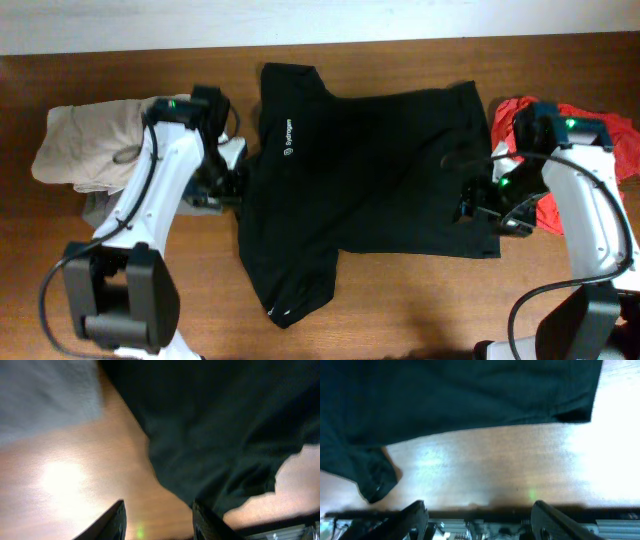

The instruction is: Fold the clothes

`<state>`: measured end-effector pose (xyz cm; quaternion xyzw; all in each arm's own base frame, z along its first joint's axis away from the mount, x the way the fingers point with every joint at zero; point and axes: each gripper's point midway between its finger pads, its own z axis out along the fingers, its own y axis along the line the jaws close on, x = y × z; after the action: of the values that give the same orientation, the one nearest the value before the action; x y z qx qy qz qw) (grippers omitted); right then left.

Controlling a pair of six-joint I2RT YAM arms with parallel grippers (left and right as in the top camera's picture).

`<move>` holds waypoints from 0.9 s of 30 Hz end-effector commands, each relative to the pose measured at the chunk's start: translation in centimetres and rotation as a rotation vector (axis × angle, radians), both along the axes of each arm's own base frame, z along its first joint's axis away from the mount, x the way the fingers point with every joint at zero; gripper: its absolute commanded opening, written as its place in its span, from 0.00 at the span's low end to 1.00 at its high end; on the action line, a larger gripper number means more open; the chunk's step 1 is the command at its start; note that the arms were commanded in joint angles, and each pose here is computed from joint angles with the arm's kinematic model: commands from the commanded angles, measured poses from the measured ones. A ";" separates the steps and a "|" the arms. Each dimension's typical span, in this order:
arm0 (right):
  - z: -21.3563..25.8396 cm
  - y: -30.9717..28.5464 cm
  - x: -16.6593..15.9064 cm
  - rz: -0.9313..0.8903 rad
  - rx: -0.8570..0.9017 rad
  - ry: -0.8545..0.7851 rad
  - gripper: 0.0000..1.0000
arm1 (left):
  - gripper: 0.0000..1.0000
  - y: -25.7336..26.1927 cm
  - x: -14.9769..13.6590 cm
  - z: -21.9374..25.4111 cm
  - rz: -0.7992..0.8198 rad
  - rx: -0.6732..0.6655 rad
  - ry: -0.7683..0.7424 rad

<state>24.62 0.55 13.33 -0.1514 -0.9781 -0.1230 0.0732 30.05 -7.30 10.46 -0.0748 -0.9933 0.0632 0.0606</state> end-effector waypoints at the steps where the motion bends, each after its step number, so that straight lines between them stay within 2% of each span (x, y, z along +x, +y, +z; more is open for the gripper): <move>1: -0.9 0.4 -0.8 -0.024 0.008 -0.010 0.74 | 0.43 -1.8 -3.2 0.2 0.019 -0.127 -0.012; 7: -4.2 0.3 -0.2 -0.053 -0.001 -0.043 0.81 | 0.62 -3.7 -8.5 -2.9 0.047 -0.289 0.029; 11: -4.7 0.3 0.0 -0.071 -0.004 -0.052 0.82 | 0.64 -5.2 -12.6 -5.3 0.071 -0.397 0.157; 14: -4.7 0.3 0.0 -0.070 -0.005 -0.052 0.83 | 0.64 -6.0 -14.5 -6.3 0.052 -0.425 0.198; 21: -4.7 0.3 0.0 -0.071 -0.004 -0.051 0.83 | 0.65 -7.9 -16.6 -6.5 -0.044 -0.414 0.243; 27: -4.7 0.3 -0.1 -0.070 -0.005 -0.048 0.82 | 0.66 -7.8 -17.8 -7.3 -0.062 -0.293 0.261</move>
<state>24.64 0.65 8.30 -0.1827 -0.9739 -0.1246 0.0514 12.57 -15.36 3.52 -0.1195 -0.9472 0.2412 0.1743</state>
